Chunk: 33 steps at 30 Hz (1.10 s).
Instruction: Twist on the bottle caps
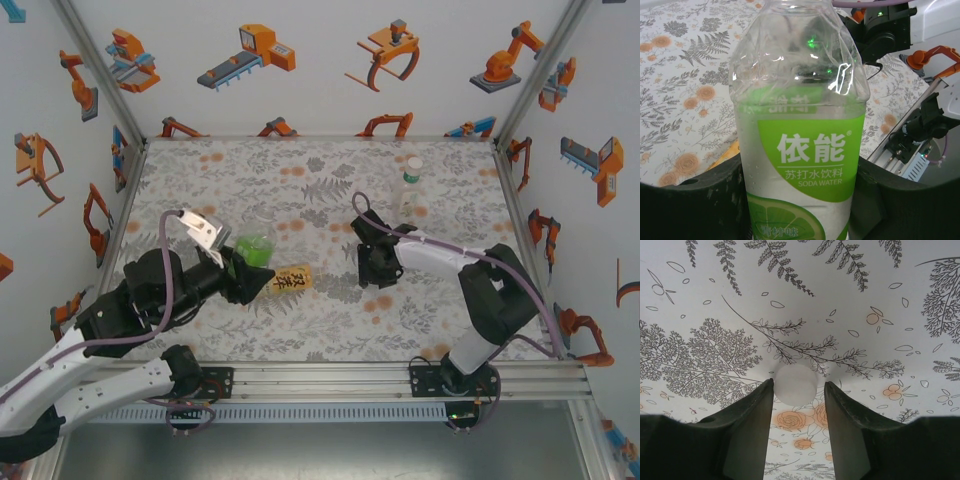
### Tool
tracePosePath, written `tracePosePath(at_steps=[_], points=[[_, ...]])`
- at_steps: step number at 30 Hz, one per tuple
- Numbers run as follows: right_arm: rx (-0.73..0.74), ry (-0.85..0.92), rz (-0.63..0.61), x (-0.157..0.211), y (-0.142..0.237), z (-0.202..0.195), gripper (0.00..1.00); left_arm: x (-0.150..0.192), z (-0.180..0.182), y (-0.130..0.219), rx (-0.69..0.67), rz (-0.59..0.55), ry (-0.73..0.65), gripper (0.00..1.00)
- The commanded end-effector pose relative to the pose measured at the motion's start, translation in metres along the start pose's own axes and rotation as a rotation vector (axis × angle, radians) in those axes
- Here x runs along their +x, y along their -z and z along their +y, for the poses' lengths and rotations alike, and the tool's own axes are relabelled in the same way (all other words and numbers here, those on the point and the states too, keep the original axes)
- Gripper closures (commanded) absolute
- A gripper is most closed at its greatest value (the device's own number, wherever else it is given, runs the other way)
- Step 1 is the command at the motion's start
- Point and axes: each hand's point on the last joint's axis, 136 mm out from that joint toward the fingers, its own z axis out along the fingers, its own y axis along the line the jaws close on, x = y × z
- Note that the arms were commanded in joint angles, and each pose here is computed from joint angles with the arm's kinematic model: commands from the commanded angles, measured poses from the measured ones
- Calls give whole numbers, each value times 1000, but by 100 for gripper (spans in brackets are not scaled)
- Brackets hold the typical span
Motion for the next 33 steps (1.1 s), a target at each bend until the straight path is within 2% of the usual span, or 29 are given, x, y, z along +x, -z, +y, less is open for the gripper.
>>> tracePosePath(at_steps=[1, 23, 28, 33], points=[[11, 0, 17, 6, -4, -1, 58, -8, 1, 1, -5, -24, 15, 83], [71, 47, 33, 6, -10, -6, 60, -8, 0, 1, -3, -22, 9, 83], [72, 54, 28, 5, -5, -4, 67, -7, 1, 2, -3, -22, 10, 83], [43, 57, -19, -4, 18, 1, 73, -2, 0, -3, -1, -4, -5, 83]])
